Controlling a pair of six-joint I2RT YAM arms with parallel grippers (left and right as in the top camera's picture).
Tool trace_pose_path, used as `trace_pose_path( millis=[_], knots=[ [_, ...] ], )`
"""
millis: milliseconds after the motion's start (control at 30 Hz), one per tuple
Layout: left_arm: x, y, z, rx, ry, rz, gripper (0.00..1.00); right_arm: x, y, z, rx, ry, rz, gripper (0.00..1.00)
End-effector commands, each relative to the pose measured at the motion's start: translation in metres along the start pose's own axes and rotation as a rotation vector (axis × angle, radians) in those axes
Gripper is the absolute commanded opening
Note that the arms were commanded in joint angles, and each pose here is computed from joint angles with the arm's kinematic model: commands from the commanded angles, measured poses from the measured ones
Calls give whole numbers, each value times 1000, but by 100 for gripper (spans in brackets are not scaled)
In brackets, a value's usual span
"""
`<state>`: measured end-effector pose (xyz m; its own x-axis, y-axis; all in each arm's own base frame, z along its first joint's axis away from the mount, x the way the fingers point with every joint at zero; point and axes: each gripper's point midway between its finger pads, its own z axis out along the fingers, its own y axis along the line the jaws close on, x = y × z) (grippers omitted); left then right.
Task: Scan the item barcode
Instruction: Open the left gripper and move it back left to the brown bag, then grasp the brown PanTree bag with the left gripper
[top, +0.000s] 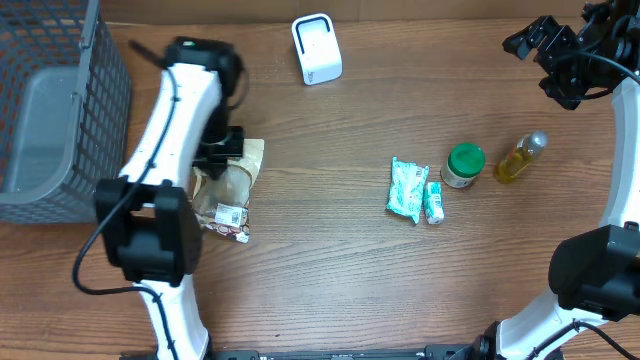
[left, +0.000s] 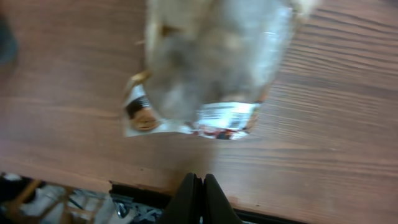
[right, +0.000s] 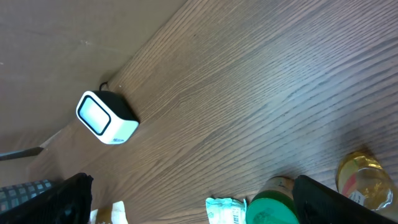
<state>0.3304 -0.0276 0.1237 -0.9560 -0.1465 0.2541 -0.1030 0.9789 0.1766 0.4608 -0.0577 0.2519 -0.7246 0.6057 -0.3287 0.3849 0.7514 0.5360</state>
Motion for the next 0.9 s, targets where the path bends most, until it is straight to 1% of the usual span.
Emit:
trace_pose_path(
  millis=[0, 100, 200, 233, 300, 433, 467, 567, 867],
  knots=[
    [6, 16, 8, -9, 33, -46, 4, -6, 7, -11, -8, -34, -21, 100],
    [6, 20, 15, -10, 46, -57, 5, -6, 6, -11, -8, -34, -21, 100],
    [-2, 25, 21, -45, 17, -78, 6, -6, 6, -11, -8, -34, -21, 100],
    [-5, 31, 24, -82, -1, -113, 7, -6, 6, -11, -8, -34, -21, 100],
    [-8, 34, 25, -101, -15, -138, 7, -6, 7, -11, -8, -34, -21, 100],
    [-16, 39, 26, -129, -50, -144, 6, -6, 7, -11, -8, -34, -21, 100],
    [-21, 43, 27, -157, -75, -151, 7, -6, 6, -11, -8, -34, -21, 100],
    [-25, 49, 33, -185, -89, -173, 12, -6, 7, -11, -8, -34, -21, 100],
    [-24, 46, 78, -166, -60, -205, 11, -6, 6, -11, -8, -34, -21, 100]
  ],
)
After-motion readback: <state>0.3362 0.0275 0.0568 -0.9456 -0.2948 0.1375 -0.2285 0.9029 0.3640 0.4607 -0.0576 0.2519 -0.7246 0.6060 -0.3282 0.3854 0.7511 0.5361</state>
